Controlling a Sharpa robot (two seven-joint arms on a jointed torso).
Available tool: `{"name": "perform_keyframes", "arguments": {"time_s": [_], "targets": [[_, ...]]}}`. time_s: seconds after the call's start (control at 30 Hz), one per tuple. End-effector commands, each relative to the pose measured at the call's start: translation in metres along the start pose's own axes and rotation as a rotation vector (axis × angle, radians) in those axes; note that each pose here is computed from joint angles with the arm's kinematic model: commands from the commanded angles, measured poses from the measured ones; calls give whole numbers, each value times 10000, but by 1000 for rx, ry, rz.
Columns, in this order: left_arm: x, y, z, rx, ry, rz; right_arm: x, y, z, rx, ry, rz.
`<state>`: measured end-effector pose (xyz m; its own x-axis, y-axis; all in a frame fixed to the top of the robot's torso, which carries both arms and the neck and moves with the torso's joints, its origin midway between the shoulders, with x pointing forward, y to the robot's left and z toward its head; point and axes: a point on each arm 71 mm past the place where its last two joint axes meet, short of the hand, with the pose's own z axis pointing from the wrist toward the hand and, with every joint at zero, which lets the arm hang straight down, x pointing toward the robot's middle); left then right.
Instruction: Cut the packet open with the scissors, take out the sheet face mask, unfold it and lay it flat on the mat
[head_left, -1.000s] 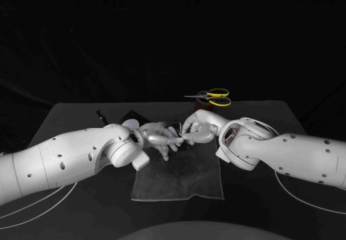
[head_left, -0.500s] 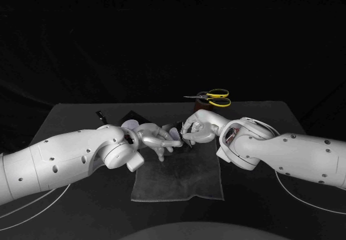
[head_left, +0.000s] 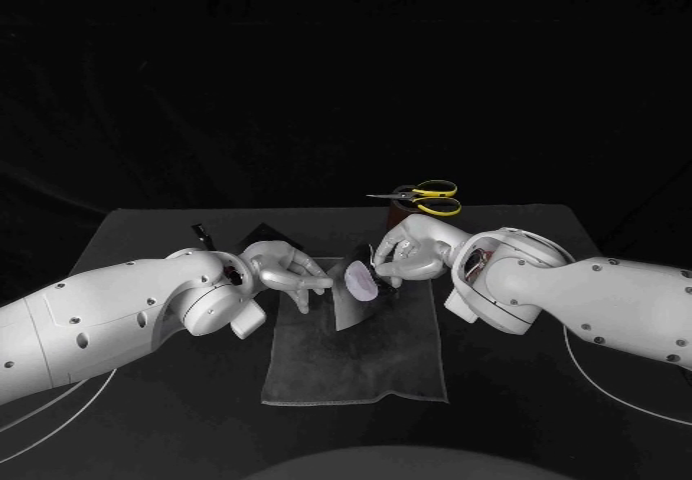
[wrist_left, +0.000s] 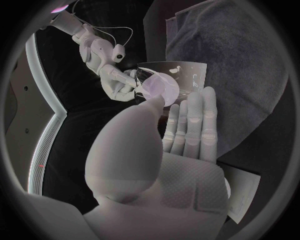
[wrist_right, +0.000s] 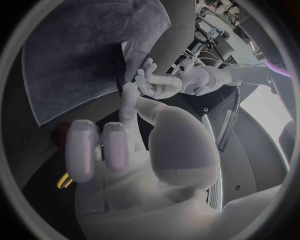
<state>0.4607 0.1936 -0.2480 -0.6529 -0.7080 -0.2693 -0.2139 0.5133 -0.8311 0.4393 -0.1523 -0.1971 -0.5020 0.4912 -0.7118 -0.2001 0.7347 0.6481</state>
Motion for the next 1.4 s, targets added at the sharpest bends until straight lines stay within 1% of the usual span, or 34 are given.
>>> {"name": "perform_keyframes", "arguments": {"time_s": [0.03,0.07,0.13,0.23,0.37,0.47,0.67,0.8,0.93,1.07,1.23,1.4], "targets": [[-22,-39,8,45,-17,-11,94,-28,-35,83,141,92],[-12,-42,16,42,-9,-14,104,-27,-43,93,160,100],[16,-46,29,32,11,-16,115,-23,-46,103,180,107],[88,-56,54,7,58,-13,130,-11,-34,111,196,108],[163,-58,79,-33,103,-4,134,15,-6,105,184,90],[209,-37,89,-83,137,8,126,45,14,87,157,60],[246,10,91,-153,182,14,127,74,30,68,137,36],[254,13,109,-164,179,-11,139,96,35,53,136,31],[267,-5,137,-158,167,-44,138,113,39,38,125,26],[261,-25,159,-142,143,-75,127,119,42,25,110,7],[235,-41,179,-123,103,-110,120,119,45,15,103,-21],[234,-47,191,-121,92,-121,122,120,47,13,104,-32]]}}
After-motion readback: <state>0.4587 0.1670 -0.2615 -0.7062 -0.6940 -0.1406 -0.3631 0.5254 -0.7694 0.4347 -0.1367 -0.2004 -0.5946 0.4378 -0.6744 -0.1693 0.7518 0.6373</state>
